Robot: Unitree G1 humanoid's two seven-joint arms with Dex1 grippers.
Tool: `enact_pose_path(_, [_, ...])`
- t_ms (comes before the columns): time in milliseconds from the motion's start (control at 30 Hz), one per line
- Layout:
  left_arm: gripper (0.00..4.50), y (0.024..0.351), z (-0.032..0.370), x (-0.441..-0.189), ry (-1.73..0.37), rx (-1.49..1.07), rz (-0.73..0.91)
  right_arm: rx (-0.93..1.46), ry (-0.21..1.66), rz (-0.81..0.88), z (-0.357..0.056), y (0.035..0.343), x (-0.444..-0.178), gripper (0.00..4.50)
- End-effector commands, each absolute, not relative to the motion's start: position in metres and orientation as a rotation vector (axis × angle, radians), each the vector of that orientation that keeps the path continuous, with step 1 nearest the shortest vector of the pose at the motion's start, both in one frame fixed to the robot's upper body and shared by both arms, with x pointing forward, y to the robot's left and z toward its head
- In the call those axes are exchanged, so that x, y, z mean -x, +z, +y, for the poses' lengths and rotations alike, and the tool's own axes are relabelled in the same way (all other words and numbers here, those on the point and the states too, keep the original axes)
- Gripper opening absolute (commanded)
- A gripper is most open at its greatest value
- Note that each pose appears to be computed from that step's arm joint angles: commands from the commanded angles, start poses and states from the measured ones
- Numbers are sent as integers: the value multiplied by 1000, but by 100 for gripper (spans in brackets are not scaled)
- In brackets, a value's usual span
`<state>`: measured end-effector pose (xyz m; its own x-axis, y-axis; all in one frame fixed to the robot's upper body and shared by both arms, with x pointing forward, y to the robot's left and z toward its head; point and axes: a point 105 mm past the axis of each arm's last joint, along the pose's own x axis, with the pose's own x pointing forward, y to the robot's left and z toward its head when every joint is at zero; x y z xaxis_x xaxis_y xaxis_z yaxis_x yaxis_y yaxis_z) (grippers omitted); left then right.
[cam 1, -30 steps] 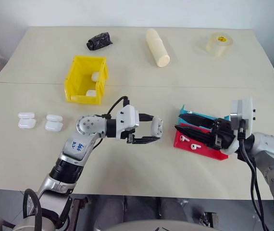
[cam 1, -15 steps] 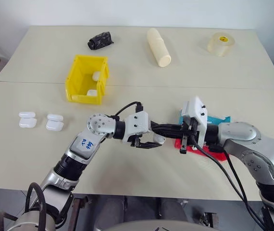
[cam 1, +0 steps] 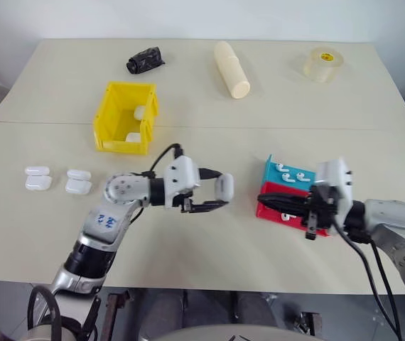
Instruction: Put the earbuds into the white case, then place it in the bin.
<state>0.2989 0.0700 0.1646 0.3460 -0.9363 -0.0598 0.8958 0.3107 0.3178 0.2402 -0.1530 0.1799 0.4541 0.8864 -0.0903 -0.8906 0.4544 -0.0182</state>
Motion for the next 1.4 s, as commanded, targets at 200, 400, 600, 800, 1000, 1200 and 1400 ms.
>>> enact_pose_path(200, [278,196,142,-310,-688,-69,-321,289,1002,-186,-169,192,-232,290])
enact_pose_path(400, [278,204,188,-323,-379,74,-340,236,1015,-188,-169,182,-225,446])
enact_pose_path(600, [278,195,207,-378,-255,82,-220,217,982,-200,-170,184,-230,446])
enact_pose_path(800, [278,203,214,-430,-193,35,-158,227,991,-223,-161,187,-232,446])
enact_pose_path(1000, [441,216,207,-429,-263,1,-194,216,975,-238,-159,188,-231,450])
enact_pose_path(1200, [448,226,205,-397,-426,-33,-269,214,955,-230,-164,186,-230,450])
enact_pose_path(1400, [448,190,187,-319,-999,-320,-140,260,969,-156,-185,179,-227,450])
